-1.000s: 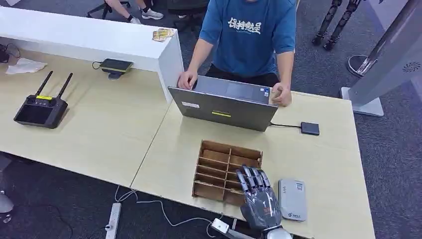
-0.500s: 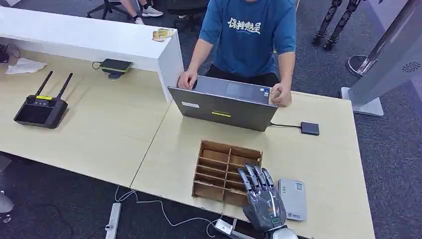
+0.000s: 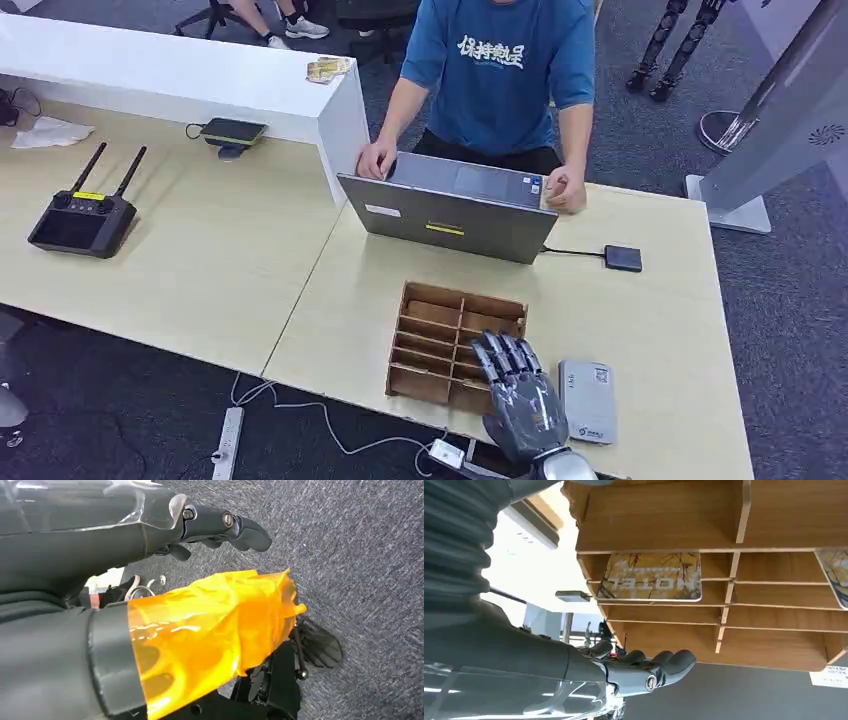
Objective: Pass the card to the sensor for recognition and then transmit it.
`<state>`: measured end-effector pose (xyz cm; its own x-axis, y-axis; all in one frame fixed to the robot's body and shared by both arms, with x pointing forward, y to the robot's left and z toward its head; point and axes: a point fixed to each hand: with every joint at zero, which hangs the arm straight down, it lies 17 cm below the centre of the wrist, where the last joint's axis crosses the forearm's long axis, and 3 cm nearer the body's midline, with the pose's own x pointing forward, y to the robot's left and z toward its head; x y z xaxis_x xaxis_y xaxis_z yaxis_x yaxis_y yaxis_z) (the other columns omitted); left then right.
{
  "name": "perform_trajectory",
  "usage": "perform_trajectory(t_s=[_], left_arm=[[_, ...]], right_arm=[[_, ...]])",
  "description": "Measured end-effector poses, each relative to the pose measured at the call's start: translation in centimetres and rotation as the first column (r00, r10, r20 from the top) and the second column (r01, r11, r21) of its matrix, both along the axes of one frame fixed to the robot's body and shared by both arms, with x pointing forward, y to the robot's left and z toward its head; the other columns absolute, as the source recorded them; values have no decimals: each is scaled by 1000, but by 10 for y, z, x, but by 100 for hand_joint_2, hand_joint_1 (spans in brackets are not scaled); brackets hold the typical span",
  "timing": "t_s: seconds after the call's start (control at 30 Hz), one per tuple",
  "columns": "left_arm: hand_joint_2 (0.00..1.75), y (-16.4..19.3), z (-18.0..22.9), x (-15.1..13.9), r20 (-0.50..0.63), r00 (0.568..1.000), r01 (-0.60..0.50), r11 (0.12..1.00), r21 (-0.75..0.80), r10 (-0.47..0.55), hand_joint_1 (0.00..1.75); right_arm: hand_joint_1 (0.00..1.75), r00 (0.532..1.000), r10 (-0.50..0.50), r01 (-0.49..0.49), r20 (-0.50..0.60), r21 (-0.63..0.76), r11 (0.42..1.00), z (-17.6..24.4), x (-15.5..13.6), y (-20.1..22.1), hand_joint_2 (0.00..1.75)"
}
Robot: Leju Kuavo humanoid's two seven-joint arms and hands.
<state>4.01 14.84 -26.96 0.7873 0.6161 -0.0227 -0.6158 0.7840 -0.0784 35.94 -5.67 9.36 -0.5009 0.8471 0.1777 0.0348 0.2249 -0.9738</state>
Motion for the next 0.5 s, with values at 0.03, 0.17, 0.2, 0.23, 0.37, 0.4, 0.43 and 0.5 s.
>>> perform_trajectory(t_s=[0.03, 0.17, 0.2, 0.23, 0.37, 0.4, 0.43, 0.5], left_arm=[[0, 0, 0, 0, 0, 1000, 1, 1000, 0, -1, 0], [0, 0, 0, 0, 0, 1000, 1, 1000, 0, -1, 0], [0, 0, 0, 0, 0, 1000, 1, 1000, 0, -1, 0], [0, 0, 0, 0, 0, 1000, 1, 1000, 0, -1, 0], [0, 0, 0, 0, 0, 1000, 1, 1000, 0, -1, 0], [0, 0, 0, 0, -1, 1000, 0, 1000, 1, 0, 0], [0, 0, 0, 0, -1, 1000, -2, 1000, 1, 2, 0], [0, 1, 0, 0, -2, 1000, -5, 1000, 2, 5, 0]], right_arm=[[0, 1000, -1, 1, -2, 3, 1000, 0, 0, 0, 175], [0, 1000, -4, 4, 1, 8, 1000, 0, 0, 0, 175], [0, 1000, -5, 5, 3, 10, 1000, 1, 0, -1, 175], [0, 1000, -5, 5, 6, 13, 1000, 1, 0, -1, 175], [0, 1000, -9, 9, 9, 22, 1000, 2, -1, -1, 175], [0, 1000, -13, 13, 10, 26, 1000, 2, -2, -1, 175], [0, 1000, -15, 15, 13, 28, 1000, 2, -3, -2, 175], [0, 1000, -20, 19, 17, 31, 999, 3, -6, -2, 175]])
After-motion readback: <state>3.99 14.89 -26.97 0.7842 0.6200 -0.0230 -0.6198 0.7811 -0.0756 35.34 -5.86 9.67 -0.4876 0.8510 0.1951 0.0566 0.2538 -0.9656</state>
